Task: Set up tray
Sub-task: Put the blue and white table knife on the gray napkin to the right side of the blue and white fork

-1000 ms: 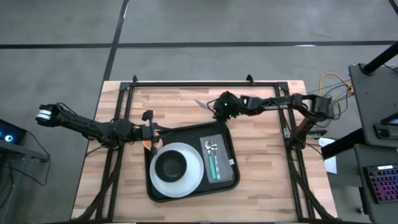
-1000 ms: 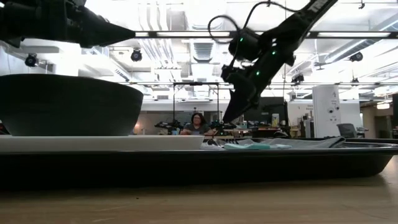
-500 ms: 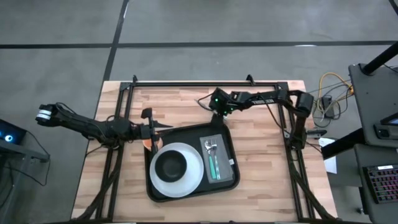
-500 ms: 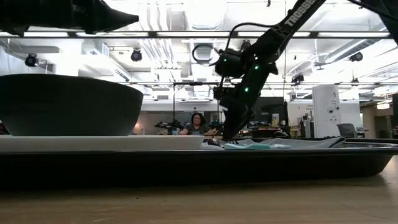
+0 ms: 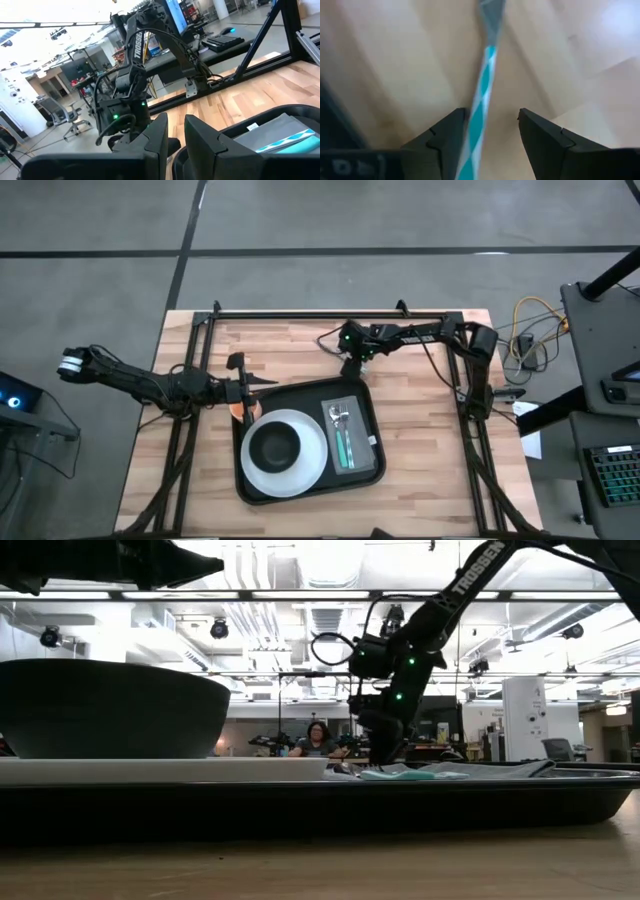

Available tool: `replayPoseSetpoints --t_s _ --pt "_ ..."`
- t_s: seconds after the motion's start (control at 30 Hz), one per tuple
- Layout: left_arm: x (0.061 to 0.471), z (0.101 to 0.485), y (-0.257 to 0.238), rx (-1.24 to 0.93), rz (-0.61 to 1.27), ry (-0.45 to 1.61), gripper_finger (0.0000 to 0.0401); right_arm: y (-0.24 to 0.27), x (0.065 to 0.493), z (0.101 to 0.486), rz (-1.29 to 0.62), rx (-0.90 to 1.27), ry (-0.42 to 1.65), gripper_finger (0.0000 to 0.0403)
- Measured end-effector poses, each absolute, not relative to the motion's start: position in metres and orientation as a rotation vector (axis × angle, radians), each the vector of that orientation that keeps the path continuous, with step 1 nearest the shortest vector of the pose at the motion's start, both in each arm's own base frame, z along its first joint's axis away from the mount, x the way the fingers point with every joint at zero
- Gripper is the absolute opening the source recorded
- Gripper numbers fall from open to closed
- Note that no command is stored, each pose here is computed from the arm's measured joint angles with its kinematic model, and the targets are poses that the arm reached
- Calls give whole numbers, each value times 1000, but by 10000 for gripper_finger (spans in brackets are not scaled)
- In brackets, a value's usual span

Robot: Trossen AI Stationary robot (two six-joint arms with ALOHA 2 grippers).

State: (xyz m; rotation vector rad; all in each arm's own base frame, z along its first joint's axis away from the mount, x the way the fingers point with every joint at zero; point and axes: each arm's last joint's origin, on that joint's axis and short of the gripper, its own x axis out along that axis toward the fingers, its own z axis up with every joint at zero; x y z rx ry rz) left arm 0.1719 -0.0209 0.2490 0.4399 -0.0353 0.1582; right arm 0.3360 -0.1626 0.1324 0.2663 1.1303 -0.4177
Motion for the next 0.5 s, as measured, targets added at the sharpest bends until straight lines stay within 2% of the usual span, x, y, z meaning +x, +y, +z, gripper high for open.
replayPoseSetpoints --t_s 0.13,0.27,0.5 --pt "172 249 -21 442 158 -35 46 -170 328 126 -307 383 1105 164" --pt "172 249 -21 443 158 -36 46 -176 324 121 -344 403 1117 137" --pt "172 251 -21 442 159 -40 46 -179 324 123 -343 376 1133 38"
